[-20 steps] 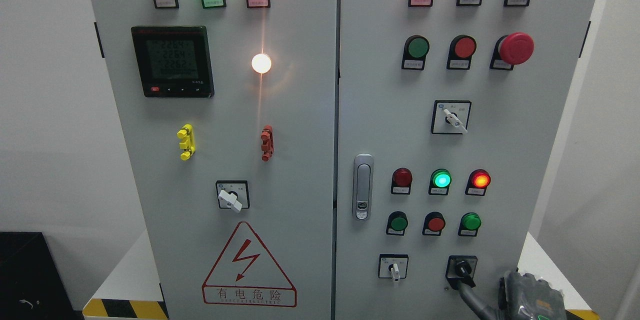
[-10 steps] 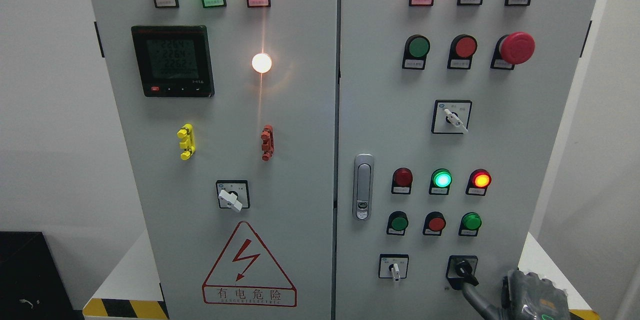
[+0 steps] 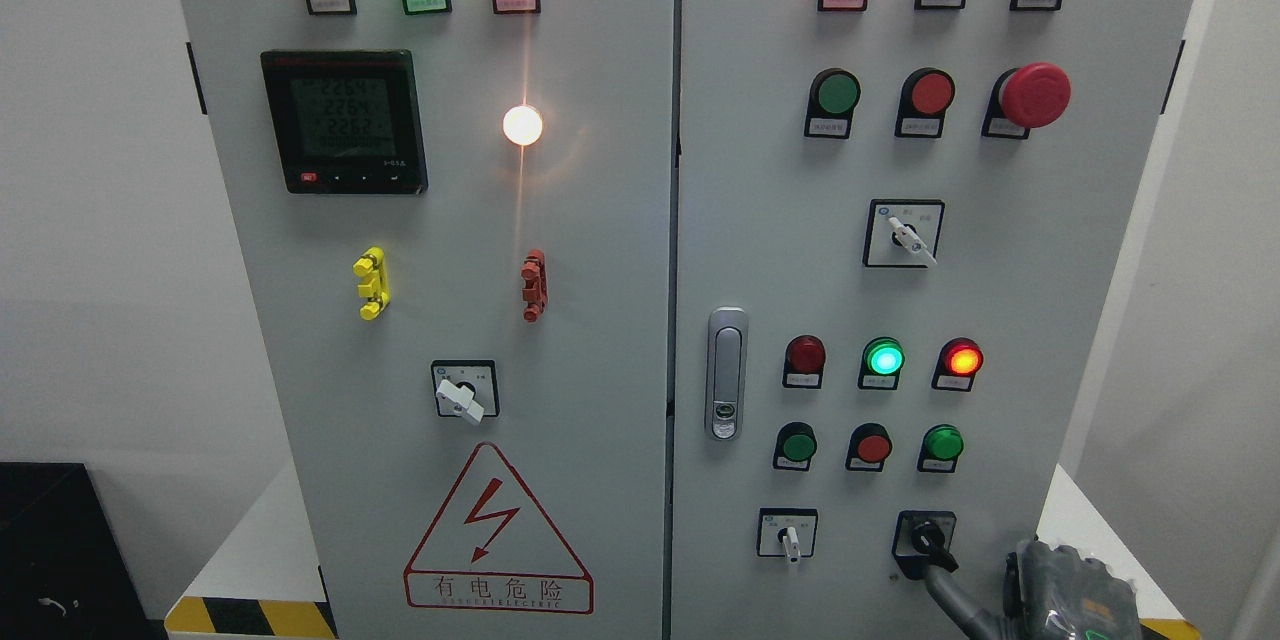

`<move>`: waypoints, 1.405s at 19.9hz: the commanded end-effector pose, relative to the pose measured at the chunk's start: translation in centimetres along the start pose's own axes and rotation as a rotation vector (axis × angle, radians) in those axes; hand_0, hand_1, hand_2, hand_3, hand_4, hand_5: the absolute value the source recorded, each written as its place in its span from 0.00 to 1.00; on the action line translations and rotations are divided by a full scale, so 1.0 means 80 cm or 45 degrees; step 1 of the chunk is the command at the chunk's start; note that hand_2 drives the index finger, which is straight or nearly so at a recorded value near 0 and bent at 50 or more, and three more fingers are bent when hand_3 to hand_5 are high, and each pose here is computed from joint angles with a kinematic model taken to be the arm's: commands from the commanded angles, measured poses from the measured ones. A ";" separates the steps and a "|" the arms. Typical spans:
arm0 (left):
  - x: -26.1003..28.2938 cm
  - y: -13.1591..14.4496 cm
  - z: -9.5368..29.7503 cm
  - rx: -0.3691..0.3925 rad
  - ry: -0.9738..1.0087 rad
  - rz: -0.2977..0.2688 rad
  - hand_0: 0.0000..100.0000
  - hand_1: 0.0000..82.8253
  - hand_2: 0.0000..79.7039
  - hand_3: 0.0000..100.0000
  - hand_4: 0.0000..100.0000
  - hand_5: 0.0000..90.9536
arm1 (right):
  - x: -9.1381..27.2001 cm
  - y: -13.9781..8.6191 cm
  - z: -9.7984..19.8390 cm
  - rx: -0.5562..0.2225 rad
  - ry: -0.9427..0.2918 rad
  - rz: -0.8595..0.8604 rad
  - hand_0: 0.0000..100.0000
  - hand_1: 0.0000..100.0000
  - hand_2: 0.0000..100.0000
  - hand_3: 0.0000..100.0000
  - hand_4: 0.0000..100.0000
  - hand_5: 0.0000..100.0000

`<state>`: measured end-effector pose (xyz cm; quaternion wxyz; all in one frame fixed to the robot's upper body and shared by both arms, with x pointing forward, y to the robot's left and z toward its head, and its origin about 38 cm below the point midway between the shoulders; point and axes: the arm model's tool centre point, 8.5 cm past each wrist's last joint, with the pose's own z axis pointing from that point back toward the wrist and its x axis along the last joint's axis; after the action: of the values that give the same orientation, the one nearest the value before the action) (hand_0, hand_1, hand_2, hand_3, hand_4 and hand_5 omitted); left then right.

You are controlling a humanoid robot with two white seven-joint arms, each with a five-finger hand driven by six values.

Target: Flip black knob to close circuit

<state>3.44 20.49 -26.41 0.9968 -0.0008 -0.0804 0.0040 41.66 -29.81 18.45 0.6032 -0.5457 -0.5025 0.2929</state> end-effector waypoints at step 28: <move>-0.005 0.000 0.001 0.002 0.008 0.002 0.12 0.67 0.00 0.00 0.00 0.00 | 0.051 0.019 0.064 0.014 -0.282 -0.273 0.00 0.00 0.86 1.00 0.90 0.90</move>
<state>3.43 20.49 -26.41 0.9968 -0.0008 -0.0804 0.0039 39.51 -27.15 16.80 0.5943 -0.4931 -0.5672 0.2863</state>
